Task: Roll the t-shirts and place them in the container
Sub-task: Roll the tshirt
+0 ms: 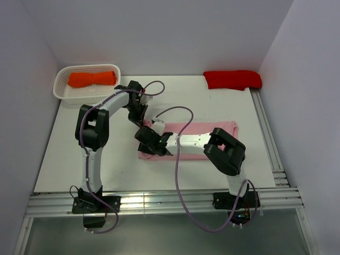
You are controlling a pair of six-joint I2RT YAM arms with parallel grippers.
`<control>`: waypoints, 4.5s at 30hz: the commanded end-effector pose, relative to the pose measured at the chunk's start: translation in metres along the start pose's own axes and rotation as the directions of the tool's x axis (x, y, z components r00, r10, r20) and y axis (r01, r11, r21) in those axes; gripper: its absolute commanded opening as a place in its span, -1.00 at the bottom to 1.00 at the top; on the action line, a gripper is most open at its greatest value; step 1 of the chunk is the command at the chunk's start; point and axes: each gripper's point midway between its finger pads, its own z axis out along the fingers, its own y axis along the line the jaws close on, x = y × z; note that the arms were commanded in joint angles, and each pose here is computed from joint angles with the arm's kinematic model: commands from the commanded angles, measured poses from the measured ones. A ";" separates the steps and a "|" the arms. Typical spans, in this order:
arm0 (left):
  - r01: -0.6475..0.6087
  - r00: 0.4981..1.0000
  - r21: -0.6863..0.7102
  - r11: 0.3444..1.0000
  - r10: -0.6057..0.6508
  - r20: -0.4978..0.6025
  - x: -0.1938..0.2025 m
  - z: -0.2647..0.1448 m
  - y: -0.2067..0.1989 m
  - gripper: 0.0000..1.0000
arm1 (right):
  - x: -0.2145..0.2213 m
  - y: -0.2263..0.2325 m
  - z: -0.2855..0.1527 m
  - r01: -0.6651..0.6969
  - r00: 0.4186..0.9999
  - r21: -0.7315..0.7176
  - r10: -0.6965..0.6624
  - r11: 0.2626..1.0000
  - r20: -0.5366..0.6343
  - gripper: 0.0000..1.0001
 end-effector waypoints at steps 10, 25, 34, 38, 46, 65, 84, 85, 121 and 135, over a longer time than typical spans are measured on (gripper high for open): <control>-0.008 1.000 -0.023 1.000 0.008 -0.004 -0.008 -0.006 -0.003 -0.99 | -0.038 0.032 -0.005 0.183 0.968 0.125 -0.201 0.975 0.147 -0.07; 0.027 1.000 -0.033 0.999 -0.027 -0.010 -0.011 -0.006 -0.007 -0.99 | -0.065 0.025 0.024 0.280 0.918 0.338 -0.354 0.898 0.180 -0.05; 0.023 1.000 -0.039 0.999 -0.024 -0.020 -0.012 -0.003 -0.011 -0.99 | -0.058 0.019 0.040 0.314 0.912 0.378 -0.388 0.871 0.135 -0.02; 0.020 1.000 -0.042 0.999 -0.021 -0.021 -0.012 -0.002 -0.012 -0.99 | -0.057 0.013 0.041 0.321 0.909 0.414 -0.400 0.852 0.118 -0.01; 0.019 1.000 -0.040 0.999 -0.019 -0.022 -0.015 -0.005 -0.013 -0.99 | -0.047 0.005 0.049 0.332 0.916 0.402 -0.393 0.853 0.079 -0.33; -0.099 0.989 0.162 0.982 0.079 0.123 -0.054 -0.075 -0.040 0.26 | -0.064 0.024 0.025 -0.129 0.986 -0.289 0.154 0.949 0.065 -1.00; 0.023 0.988 0.502 0.865 -0.097 0.121 0.019 -0.020 -0.020 0.37 | -0.056 0.007 0.016 -0.568 0.805 -0.596 0.533 0.568 -0.259 -1.00; 0.015 0.985 0.506 0.863 -0.101 0.143 0.015 -0.015 -0.019 0.37 | -0.056 0.005 0.016 -0.576 0.798 -0.594 0.541 0.561 -0.264 -1.00; 0.044 0.999 0.093 0.995 -0.046 0.016 0.021 0.032 -0.008 -0.99 | -0.053 -0.028 0.012 -0.280 0.960 -0.186 0.280 0.942 -0.027 -0.07; 0.015 1.000 0.018 1.000 -0.015 -0.011 0.024 0.029 -0.005 -0.99 | -0.043 -0.012 -0.027 -0.009 0.999 0.058 0.006 0.998 0.044 -0.04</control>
